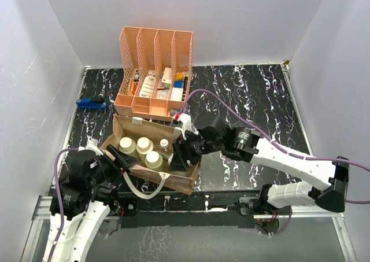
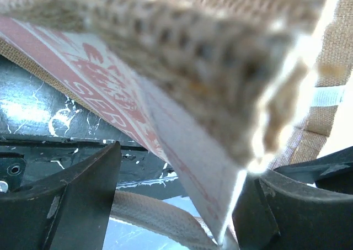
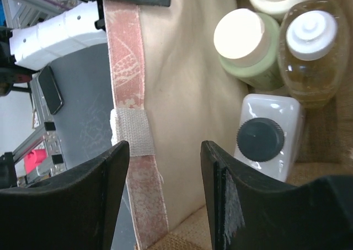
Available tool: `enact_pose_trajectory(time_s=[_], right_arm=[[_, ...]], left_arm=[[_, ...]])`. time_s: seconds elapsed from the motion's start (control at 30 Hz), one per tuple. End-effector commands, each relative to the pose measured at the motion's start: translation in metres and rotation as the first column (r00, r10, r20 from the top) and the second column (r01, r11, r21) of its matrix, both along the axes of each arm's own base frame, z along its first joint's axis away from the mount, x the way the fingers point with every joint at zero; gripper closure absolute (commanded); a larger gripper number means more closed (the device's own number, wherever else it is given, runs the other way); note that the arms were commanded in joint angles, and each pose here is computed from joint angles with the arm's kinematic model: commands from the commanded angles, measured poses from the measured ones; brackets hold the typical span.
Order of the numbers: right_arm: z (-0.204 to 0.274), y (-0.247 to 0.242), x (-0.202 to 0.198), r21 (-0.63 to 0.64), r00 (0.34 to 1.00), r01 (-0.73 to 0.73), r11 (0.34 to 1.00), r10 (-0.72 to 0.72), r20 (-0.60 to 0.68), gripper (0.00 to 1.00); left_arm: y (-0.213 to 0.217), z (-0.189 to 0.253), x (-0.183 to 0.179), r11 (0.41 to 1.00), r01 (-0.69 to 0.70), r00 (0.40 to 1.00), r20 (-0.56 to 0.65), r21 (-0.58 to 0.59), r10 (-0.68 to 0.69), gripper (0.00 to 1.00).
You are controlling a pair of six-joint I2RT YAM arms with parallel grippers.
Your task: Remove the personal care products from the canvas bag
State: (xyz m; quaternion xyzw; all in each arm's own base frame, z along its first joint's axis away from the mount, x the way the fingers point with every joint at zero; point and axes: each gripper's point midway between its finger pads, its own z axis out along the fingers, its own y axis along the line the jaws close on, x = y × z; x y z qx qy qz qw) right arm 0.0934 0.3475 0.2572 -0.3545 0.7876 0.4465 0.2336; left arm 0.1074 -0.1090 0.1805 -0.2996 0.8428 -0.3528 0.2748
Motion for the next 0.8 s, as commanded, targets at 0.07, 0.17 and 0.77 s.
enact_pose_trajectory(time_s=[0.07,0.17,0.77], right_arm=[[0.018,0.02,-0.025,0.06,0.994,-0.111,0.992,0.111,-0.002,0.44],[0.011,0.03,-0.04,0.061,0.991,-0.134,0.989,0.135,-0.013,0.46],[0.003,0.024,-0.017,-0.048,0.978,0.053,0.997,-0.042,0.203,0.28]], left_arm=[[-0.012,0.001,0.012,0.999,0.031,0.999,-0.025,-0.041,-0.033,0.33],[-0.013,0.001,0.018,0.999,0.034,0.999,-0.01,-0.037,-0.035,0.33],[-0.013,-0.045,-0.008,0.995,0.021,0.998,-0.057,-0.096,-0.027,0.74]])
